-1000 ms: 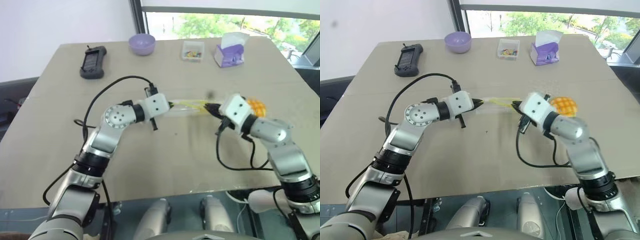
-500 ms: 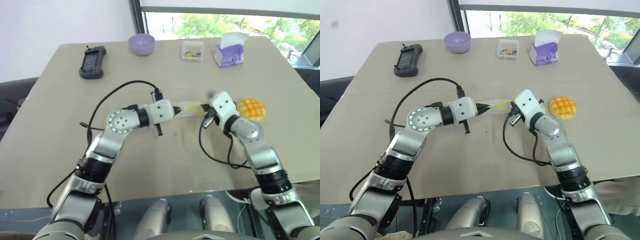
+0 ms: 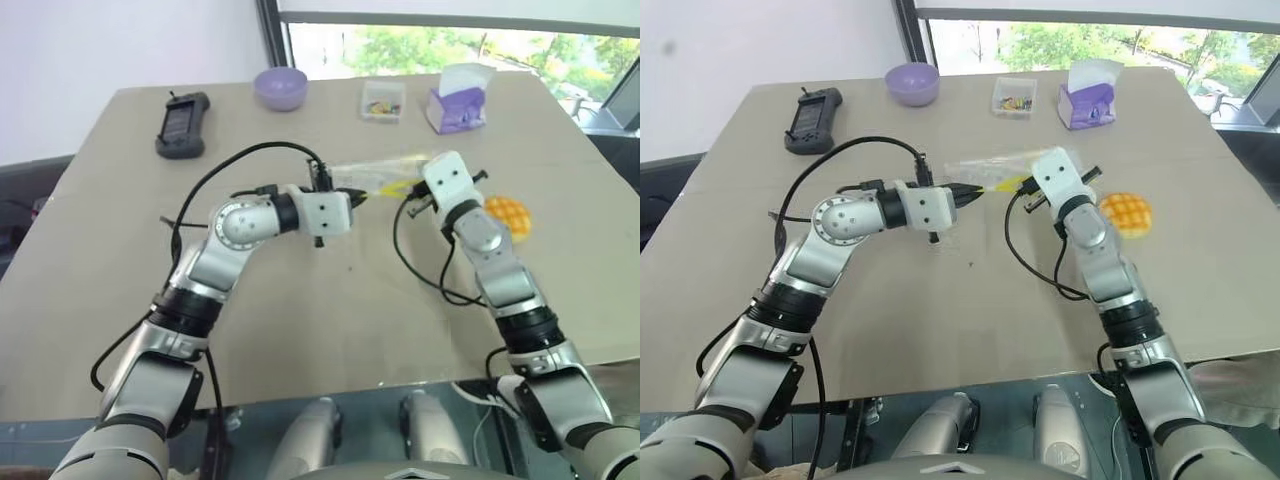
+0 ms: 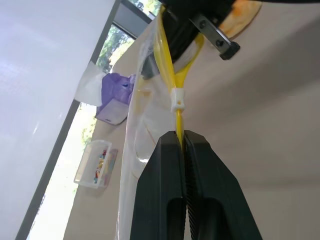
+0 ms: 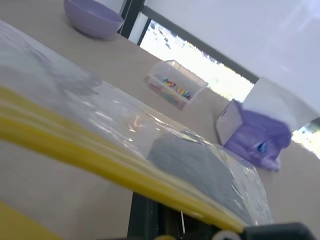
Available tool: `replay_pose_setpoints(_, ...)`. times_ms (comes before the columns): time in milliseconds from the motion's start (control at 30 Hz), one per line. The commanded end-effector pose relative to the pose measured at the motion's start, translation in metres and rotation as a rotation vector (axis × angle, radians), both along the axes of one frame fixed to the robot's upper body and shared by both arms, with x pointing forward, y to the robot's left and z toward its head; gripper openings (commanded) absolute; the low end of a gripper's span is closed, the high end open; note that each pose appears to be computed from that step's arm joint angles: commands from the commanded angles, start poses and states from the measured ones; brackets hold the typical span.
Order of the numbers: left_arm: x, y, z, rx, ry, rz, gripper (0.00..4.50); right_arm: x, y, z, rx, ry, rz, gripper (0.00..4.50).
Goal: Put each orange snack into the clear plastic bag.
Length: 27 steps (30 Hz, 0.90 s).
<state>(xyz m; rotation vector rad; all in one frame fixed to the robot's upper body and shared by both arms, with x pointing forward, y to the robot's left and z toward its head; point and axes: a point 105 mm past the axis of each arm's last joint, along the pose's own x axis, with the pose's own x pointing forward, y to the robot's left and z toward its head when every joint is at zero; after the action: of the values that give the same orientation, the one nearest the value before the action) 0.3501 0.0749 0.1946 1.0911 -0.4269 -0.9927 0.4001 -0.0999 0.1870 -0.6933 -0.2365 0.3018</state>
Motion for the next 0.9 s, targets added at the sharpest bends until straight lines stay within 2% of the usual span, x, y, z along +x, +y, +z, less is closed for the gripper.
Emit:
replay_pose_setpoints(33,-0.015,-0.004,-0.019,0.005,0.058,-0.044,0.00,-0.015,0.018,-0.016,-0.081,-0.023,0.106,0.08)
replay_pose_setpoints(300,-0.028,-0.006,-0.035,-0.013,0.184,-0.056,0.00,-0.027,0.036,-0.070,-0.273,0.042,0.209,0.08)
replay_pose_setpoints(467,-0.024,-0.002,-0.030,-0.053,0.229,-0.018,0.00,-0.029,0.032,-0.084,-0.438,0.039,0.254,0.08)
replay_pose_setpoints(567,-0.018,0.004,-0.028,-0.073,0.246,0.022,0.00,-0.027,0.022,-0.082,-0.514,0.015,0.239,0.87)
replay_pose_setpoints(600,-0.017,0.005,-0.028,-0.075,0.250,0.031,0.00,-0.026,0.020,-0.082,-0.529,0.012,0.234,1.43)
replay_pose_setpoints(700,-0.014,0.009,-0.028,-0.076,0.257,0.049,0.00,-0.026,0.016,-0.081,-0.553,-0.003,0.224,2.60)
replay_pose_setpoints(800,-0.010,0.013,-0.029,-0.081,0.266,0.081,0.00,-0.026,0.013,-0.076,-0.584,-0.042,0.209,4.18)
replay_pose_setpoints(833,-0.008,0.015,-0.030,-0.081,0.267,0.095,0.00,-0.026,0.012,-0.074,-0.590,-0.056,0.204,4.44)
replay_pose_setpoints(900,-0.003,0.019,-0.030,-0.086,0.269,0.127,0.00,-0.027,0.011,-0.068,-0.588,-0.074,0.204,4.44)
